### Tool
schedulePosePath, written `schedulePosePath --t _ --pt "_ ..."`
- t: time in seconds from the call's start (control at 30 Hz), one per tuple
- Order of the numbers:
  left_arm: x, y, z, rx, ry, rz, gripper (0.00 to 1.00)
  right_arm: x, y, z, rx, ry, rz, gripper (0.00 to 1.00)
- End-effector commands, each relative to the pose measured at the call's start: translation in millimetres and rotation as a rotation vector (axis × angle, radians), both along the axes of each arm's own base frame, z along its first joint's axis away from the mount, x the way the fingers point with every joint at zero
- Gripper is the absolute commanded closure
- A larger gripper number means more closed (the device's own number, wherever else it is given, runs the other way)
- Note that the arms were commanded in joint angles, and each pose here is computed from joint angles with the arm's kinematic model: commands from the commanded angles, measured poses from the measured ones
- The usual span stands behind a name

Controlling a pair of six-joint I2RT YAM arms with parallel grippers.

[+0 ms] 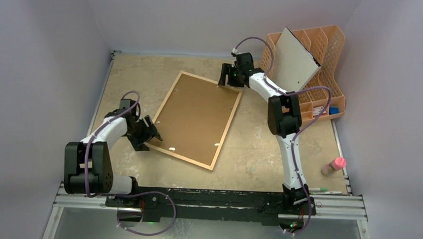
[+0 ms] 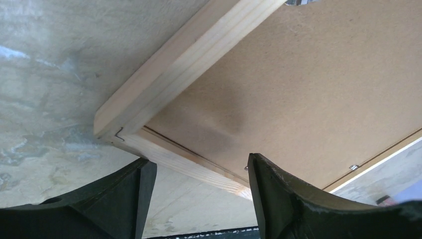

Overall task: Put the photo into the frame
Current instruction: Adjust the photo frame at the center of the board.

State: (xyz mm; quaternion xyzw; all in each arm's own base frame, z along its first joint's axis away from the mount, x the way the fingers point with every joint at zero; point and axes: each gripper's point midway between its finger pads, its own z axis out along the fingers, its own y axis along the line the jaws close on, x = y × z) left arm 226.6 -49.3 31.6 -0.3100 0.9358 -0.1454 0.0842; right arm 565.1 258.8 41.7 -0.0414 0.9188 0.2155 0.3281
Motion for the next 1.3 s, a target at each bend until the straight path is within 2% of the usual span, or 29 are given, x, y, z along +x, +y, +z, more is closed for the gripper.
schedulePosePath --t 0.0,0.1,0.3,0.6,0.8,0.93,1.0,1.1,1.17,1.27 --pt "41 -11 13 -0.072 -0.149 0.022 0.31 -46 -8 -5 -0.008 0.134 0.038 0.26" --pt "68 -12 21 -0.08 -0.225 0.023 0.32 -65 -15 -1 -0.012 0.161 0.029 0.26" --pt "106 -15 21 -0.114 -0.275 0.0 0.34 -123 -46 -17 -0.093 0.307 -0.048 0.32" --pt "160 -31 20 -0.228 -0.368 -0.064 0.47 -168 -77 -13 -0.149 0.357 -0.187 0.34" --pt "194 -26 20 -0.255 -0.393 -0.064 0.48 -152 -99 16 -0.207 0.279 -0.342 0.3" --pt "206 -7 18 -0.182 -0.392 -0.047 0.44 -138 -98 43 -0.226 0.187 -0.362 0.25" --pt "208 3 16 -0.143 -0.379 -0.036 0.41 -133 -90 52 -0.215 0.153 -0.343 0.23" --pt "207 9 17 -0.133 -0.374 -0.024 0.42 -123 -47 62 -0.098 0.108 -0.203 0.24" --pt "203 9 19 -0.129 -0.378 -0.021 0.46 -124 -7 69 -0.016 0.093 -0.088 0.26" --pt "194 11 22 -0.108 -0.387 -0.023 0.53 -128 43 76 0.024 0.072 0.005 0.27"
